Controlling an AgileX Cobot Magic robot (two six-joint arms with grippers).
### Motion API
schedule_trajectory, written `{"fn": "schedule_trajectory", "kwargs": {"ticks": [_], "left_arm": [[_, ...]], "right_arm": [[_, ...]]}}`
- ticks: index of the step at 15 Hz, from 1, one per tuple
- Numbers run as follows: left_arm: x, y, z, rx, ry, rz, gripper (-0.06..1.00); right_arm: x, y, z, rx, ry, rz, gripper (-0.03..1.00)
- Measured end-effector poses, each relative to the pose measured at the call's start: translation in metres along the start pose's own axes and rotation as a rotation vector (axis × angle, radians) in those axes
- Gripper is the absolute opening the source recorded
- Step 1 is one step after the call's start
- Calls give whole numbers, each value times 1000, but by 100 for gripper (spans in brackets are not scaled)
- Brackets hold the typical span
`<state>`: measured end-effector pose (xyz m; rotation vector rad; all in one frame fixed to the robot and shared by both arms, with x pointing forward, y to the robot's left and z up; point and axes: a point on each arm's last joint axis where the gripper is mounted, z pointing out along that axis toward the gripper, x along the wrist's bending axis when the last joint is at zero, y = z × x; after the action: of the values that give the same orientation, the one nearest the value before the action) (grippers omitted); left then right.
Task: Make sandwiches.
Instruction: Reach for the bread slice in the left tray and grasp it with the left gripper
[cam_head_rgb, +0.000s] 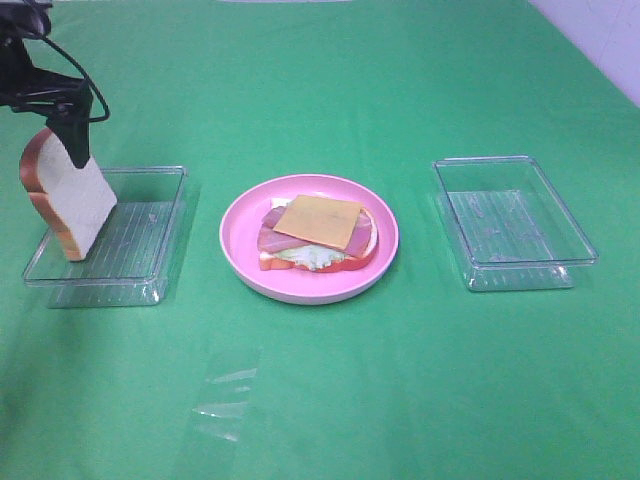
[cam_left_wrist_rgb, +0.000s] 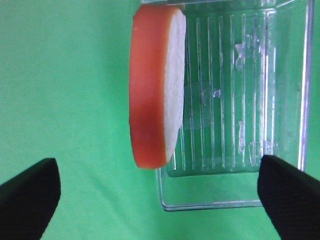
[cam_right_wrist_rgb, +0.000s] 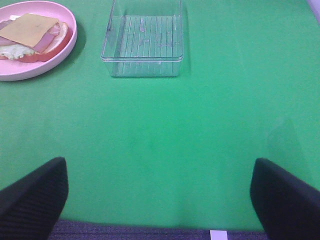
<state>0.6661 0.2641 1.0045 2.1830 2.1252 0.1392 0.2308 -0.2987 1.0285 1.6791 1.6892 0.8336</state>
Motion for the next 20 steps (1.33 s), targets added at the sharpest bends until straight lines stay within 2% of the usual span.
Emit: {"fn": "schedule_trajectory", "kwargs": {"ticks": [6, 7, 8, 9, 10, 11, 17, 18, 20], "left_arm": [[-6, 26, 45, 37, -42, 11, 97], [-6, 26, 45, 37, -44, 20, 91], [-6, 26, 45, 36, -44, 27, 79], [-6, 26, 45, 36, -39, 30, 57], [-5, 26, 45, 35, -33, 32, 44], [-5, 26, 45, 35, -30, 33, 38], [-5, 26, 45, 36, -29, 14, 32], [-5, 26, 45, 36, -34, 1, 21], [-7, 26, 45, 37, -49, -9, 18]], "right_arm": [[0, 0, 0, 0, 0, 0, 94], [0, 0, 0, 0, 0, 0, 94], [0, 0, 0, 0, 0, 0, 94], [0, 0, 0, 0, 0, 0, 94], [0, 0, 0, 0, 0, 0, 94], [0, 0, 0, 0, 0, 0, 94], [0, 0, 0, 0, 0, 0, 94], [0, 0, 0, 0, 0, 0, 94], [0, 0, 0, 0, 0, 0, 94]]}}
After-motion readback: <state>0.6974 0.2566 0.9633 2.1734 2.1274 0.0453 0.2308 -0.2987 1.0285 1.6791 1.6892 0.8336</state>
